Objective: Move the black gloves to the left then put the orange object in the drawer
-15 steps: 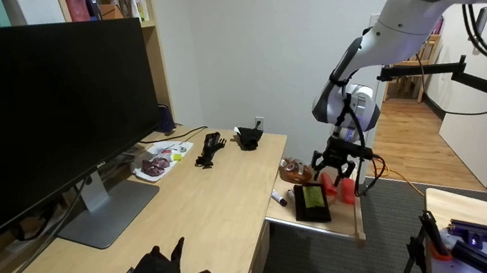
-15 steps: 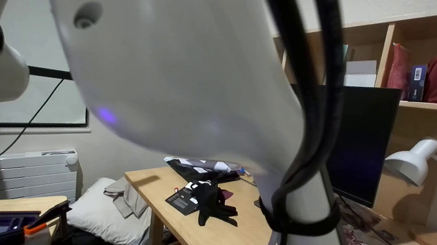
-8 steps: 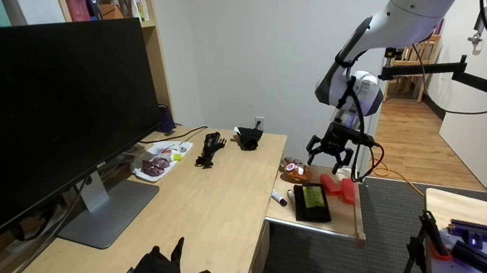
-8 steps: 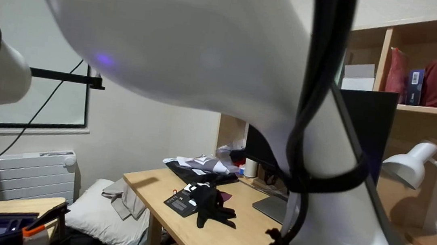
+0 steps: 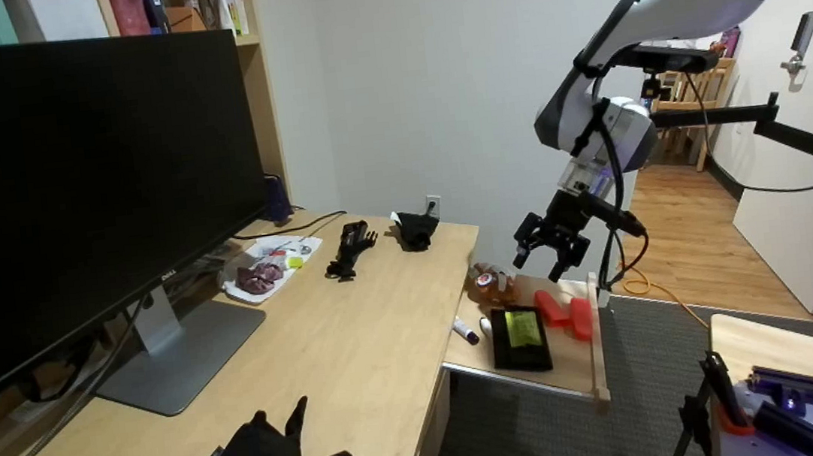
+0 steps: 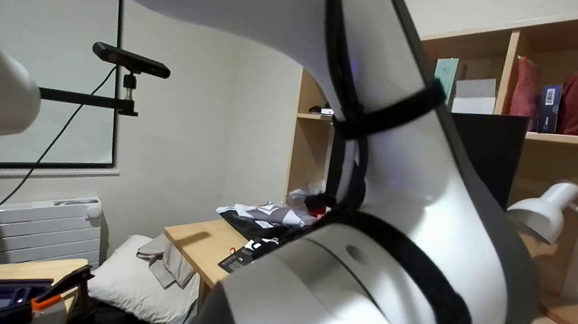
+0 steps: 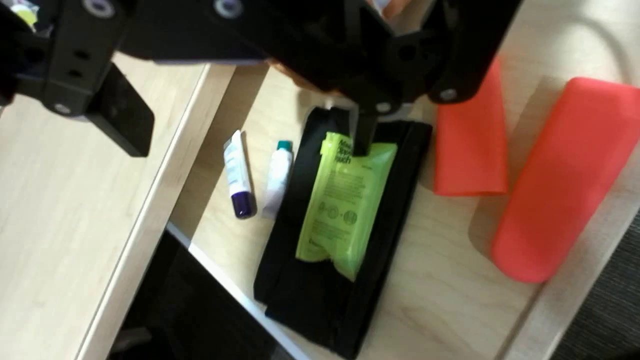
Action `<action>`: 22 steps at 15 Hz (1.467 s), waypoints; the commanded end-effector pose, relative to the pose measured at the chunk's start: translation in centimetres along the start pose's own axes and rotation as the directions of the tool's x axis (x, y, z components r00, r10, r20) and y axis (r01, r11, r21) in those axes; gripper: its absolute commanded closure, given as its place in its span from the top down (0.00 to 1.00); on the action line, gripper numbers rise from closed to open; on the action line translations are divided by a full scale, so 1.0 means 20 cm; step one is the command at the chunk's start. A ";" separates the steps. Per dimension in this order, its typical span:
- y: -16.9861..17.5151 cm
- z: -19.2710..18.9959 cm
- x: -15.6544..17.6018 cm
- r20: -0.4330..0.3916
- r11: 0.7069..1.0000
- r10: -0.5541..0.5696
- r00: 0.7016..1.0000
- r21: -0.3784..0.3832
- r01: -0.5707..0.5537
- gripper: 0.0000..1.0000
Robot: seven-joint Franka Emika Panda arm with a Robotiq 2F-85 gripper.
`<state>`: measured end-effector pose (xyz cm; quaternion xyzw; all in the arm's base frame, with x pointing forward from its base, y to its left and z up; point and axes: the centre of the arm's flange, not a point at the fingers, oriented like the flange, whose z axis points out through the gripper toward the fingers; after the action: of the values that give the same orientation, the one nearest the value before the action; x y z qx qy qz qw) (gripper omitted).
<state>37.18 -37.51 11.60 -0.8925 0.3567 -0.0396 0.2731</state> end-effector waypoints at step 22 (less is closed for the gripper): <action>-1.52 0.39 -0.89 0.247 0.881 -0.406 0.880 -0.150 0.448 1.00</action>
<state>43.18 -4.03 21.52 -0.9558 0.1521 -0.0104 0.2514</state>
